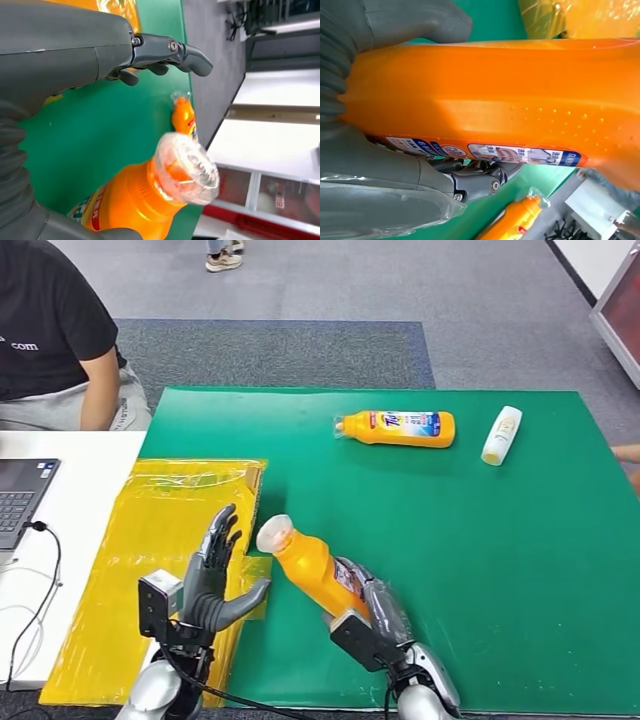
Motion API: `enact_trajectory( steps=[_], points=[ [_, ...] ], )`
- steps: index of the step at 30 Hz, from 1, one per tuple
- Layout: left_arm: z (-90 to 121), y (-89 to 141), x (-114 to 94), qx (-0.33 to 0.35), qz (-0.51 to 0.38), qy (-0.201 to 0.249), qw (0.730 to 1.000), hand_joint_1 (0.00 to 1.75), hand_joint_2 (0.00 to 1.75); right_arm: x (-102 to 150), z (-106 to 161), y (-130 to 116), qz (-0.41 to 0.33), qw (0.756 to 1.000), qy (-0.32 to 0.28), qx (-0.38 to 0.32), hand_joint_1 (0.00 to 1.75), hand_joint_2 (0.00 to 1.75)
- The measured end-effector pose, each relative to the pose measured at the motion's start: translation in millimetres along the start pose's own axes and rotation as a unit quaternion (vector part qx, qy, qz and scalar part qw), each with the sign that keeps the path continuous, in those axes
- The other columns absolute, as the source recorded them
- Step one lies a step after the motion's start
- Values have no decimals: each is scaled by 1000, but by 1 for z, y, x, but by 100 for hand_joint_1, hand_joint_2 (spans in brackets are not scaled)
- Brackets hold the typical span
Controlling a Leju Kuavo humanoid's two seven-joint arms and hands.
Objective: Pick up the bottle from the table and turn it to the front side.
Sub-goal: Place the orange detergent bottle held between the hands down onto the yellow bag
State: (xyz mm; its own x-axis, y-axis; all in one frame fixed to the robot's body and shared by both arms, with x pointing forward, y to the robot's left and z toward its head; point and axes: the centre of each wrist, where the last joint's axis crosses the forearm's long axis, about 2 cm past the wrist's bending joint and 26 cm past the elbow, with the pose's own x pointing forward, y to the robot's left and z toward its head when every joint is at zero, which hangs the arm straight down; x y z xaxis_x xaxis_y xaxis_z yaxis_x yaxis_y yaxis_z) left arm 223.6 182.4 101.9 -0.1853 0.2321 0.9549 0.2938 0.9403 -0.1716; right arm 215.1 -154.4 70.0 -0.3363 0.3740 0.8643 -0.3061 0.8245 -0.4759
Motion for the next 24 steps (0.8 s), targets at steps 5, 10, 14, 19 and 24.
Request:
enact_trajectory(
  steps=[5,10,14,19,24],
  points=[
    [0,-4,-4,-16,20,15,1000,0,0,7,-2,0,-10,1000,-15,-6,175,175],
    [1,-8,-8,-29,34,29,999,0,0,11,-5,-2,-16,999,-26,-14,175,175],
    [0,-9,-10,-43,37,36,998,0,0,14,-6,-2,-20,999,-32,-15,175,175],
    [-2,-11,-12,-70,33,42,996,0,0,17,-6,0,-21,999,-40,-11,175,175],
    [-8,-12,-12,-96,21,46,994,0,0,19,-7,3,-18,999,-48,-3,175,175]
  ],
)
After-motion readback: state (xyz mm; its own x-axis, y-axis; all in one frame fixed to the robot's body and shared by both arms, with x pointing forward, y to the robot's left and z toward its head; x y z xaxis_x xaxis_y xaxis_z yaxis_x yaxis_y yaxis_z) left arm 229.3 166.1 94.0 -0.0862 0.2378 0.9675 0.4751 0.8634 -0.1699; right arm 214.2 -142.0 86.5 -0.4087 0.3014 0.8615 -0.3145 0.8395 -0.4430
